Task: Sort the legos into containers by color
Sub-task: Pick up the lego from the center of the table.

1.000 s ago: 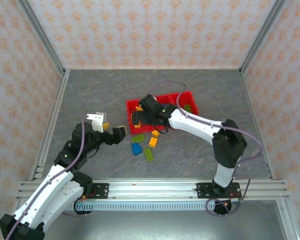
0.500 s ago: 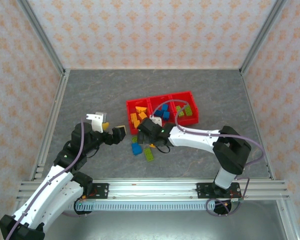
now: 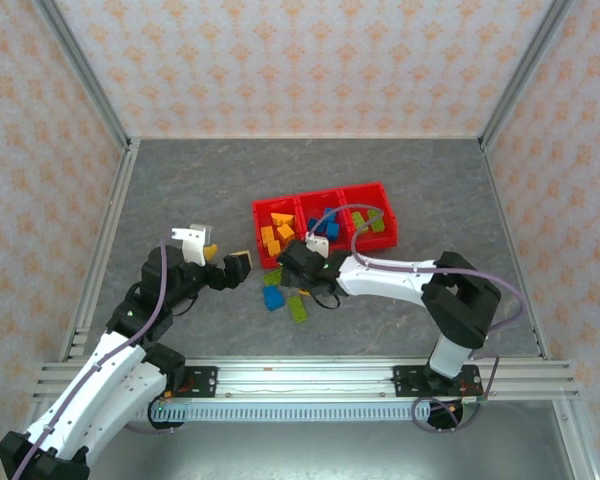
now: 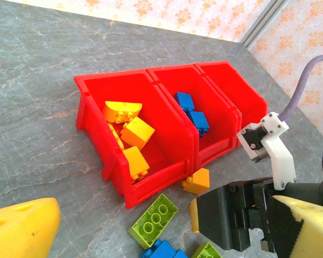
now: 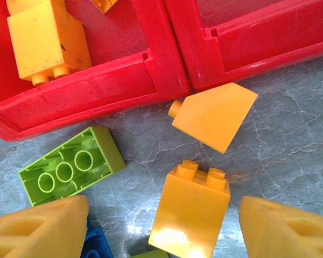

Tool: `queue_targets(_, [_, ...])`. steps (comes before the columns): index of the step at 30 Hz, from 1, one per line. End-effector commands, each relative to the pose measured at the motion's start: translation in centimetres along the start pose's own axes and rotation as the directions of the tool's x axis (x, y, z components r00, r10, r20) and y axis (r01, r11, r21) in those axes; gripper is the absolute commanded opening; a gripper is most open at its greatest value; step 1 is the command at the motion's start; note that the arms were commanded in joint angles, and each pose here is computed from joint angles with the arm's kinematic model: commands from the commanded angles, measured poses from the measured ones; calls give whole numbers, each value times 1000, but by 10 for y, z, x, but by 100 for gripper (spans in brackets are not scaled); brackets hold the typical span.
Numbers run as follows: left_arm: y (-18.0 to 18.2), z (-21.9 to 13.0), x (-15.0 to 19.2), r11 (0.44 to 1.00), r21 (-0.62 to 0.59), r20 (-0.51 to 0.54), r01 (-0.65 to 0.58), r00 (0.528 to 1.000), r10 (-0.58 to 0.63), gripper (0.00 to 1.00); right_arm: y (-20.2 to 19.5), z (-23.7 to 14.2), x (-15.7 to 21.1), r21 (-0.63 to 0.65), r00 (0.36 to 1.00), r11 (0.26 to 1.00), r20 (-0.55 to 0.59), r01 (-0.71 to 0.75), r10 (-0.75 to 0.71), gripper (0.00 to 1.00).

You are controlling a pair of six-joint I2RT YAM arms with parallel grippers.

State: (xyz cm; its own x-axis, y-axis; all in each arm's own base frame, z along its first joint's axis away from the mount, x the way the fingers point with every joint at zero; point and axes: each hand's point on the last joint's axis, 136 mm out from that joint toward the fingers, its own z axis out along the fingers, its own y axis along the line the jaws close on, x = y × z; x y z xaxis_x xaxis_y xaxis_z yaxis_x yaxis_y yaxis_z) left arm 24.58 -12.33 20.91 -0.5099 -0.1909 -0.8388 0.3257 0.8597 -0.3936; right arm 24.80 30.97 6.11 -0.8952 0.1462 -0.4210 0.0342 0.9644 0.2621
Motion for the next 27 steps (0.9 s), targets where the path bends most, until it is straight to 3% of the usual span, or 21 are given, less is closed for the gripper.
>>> queue_targets(1, [-6,-2,-1,999,27,6,-24,1000,24,99,-11,9,2,62,1000,998,25,0,-1,71])
queue_targets(9, [-6,-1,0,999,24,3,-23,1000,23,99,-19,19,9,93,1000,996,8,18,-19,65])
queue_targets(17, [-6,-1,0,999,26,3,-23,1000,23,99,-18,29,12,107,997,991,-10,76,-76,43])
queue_targets(27, [-6,-1,0,999,25,4,-24,1000,23,99,-13,20,5,100,993,987,0,122,-122,33])
